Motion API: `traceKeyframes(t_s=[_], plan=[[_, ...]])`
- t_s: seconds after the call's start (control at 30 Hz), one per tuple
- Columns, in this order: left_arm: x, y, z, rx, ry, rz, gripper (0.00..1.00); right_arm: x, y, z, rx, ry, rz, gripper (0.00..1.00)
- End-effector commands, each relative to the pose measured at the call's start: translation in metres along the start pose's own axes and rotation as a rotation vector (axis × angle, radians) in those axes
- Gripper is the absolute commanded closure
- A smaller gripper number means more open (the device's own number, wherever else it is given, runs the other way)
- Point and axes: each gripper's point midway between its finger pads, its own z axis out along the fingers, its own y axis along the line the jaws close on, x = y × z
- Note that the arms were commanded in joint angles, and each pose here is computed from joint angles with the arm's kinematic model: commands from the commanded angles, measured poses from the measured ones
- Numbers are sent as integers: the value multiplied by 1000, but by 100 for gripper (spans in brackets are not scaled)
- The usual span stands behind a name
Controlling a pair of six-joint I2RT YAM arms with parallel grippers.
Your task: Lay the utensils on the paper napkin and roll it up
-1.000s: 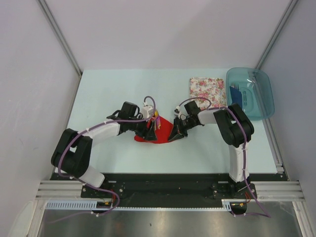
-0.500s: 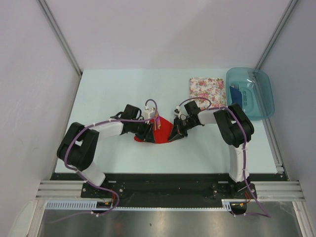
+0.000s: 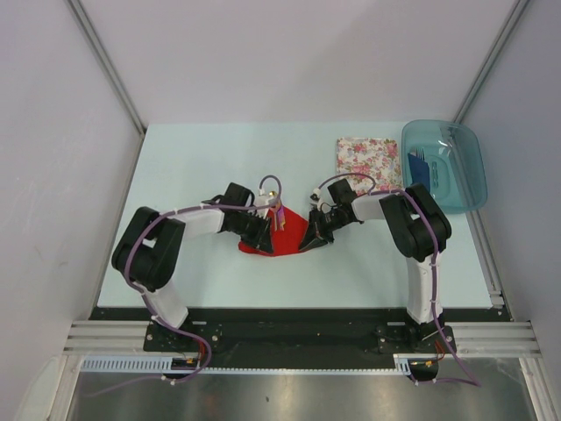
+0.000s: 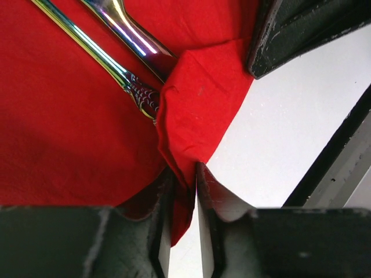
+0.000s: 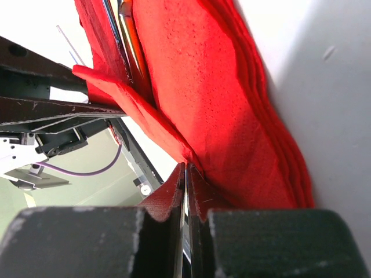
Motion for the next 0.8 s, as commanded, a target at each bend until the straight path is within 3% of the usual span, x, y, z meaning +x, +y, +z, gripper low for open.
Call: traceKeyframes(t_s=[0.0, 0.2, 0.37, 0.47, 0.63, 0.77], plan=[[-12, 9, -4, -40, -8, -16, 71, -1, -14, -2, 60, -21, 0, 93], [-11, 19, -18, -106, -15, -33, 59, -1, -15, -3, 69, -24, -1, 93], [-12, 32, -34, -216, -20, -28, 64, -1, -15, -3, 72, -27, -2, 93], [-13, 19, -40, -158, -55, -2, 66, -2, -14, -3, 73, -31, -7, 93], [-36, -38, -71, 44, -262, 171, 57, -3, -15, -4, 82, -37, -9, 93], [-30, -61, -70, 134, -254, 162, 57, -2, -15, -4, 85, -37, -8, 93]])
